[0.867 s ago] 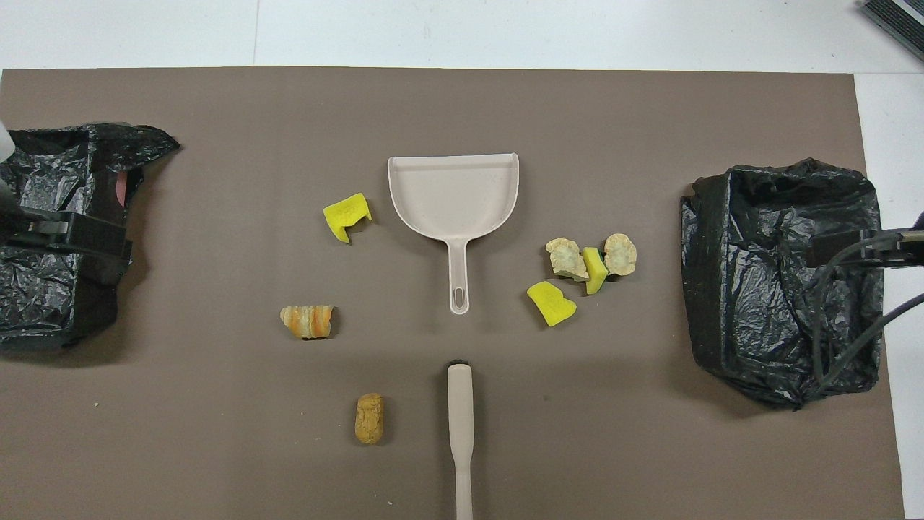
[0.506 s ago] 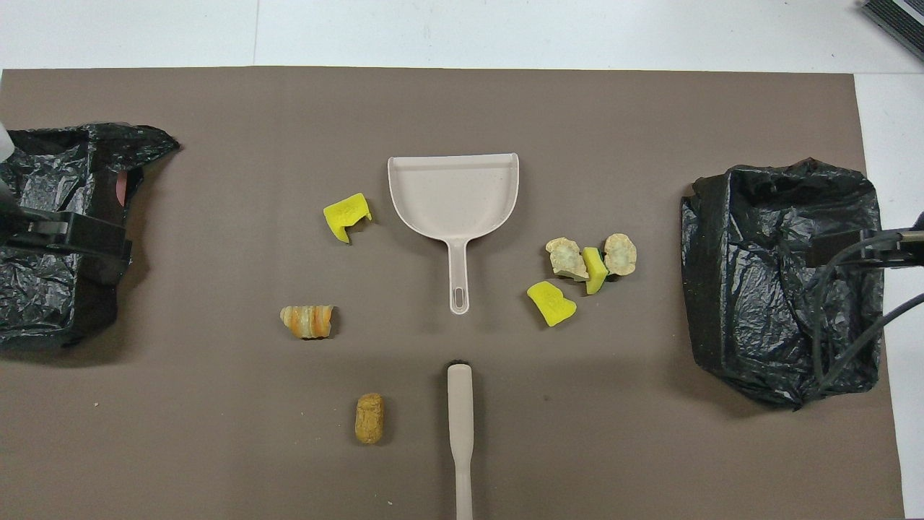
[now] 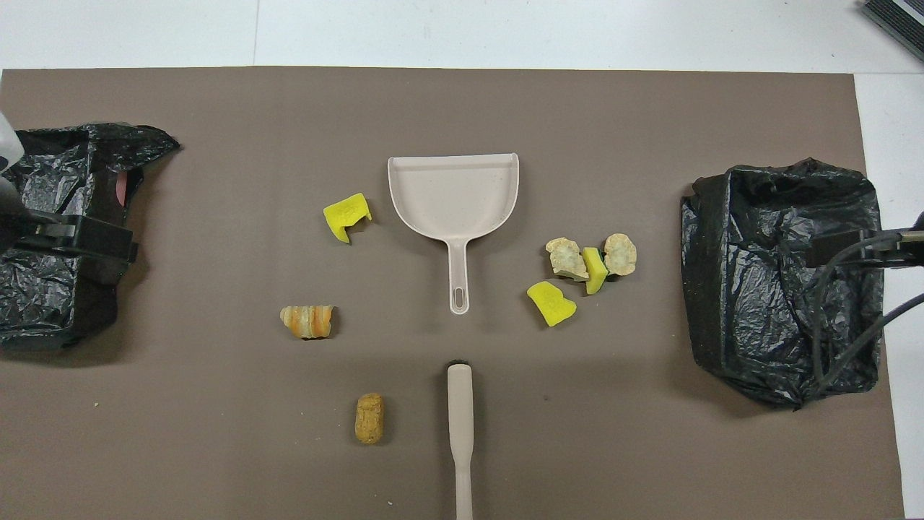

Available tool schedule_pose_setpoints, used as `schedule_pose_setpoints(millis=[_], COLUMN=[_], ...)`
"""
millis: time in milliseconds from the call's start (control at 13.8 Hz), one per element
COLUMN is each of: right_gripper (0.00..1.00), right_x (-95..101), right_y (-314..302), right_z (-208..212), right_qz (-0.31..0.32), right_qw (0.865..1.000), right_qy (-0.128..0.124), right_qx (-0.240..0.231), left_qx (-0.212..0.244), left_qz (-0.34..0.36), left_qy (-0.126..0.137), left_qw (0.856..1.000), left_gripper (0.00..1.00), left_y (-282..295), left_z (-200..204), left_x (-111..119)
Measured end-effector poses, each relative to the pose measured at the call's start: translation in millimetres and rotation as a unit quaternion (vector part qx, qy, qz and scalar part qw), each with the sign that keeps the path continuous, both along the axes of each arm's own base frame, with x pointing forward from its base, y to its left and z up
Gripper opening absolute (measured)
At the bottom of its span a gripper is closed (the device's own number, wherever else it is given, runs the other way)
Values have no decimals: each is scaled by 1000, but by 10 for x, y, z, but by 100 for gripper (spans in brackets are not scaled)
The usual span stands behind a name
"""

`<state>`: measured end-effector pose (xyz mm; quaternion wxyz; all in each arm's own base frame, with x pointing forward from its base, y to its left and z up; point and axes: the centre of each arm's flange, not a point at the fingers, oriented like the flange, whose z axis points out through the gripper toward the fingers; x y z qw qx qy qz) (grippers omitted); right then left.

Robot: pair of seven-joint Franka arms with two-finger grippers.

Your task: Sweep and dump trash in bin

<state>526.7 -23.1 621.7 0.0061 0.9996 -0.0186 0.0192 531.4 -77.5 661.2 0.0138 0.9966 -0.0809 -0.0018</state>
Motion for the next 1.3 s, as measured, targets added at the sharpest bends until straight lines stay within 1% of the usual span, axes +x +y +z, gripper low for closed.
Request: schedule_pose_setpoints(millis=[289, 506, 650, 795, 1084, 1300], right_gripper=[100, 100, 100, 100, 100, 100], right_x=[0, 0, 0, 0, 0, 0], right_y=[0, 0, 0, 0, 0, 0], right_z=[0, 0, 0, 0, -1, -2], right_qz=[0, 0, 0, 0, 0, 0], right_qw=[1000, 1000, 1000, 1000, 1000, 1000], right_qy=[0, 0, 0, 0, 0, 0], right_qx=[0, 0, 0, 0, 0, 0], left_qx=[2, 7, 15, 26, 28, 28], left_qz=[-17, -36, -40, -38, -26, -27], left_qy=[6, 16, 19, 21, 20, 29], left_qw=[1000, 999, 999, 999, 999, 999], left_gripper=[100, 100, 100, 100, 100, 100], left_y=[-178, -423, -683, -1053, -1851, -2344], left_z=[-40, -128, -228, -416, -943, -1330], left_x=[-100, -306, -507, -742, -1208, -1640])
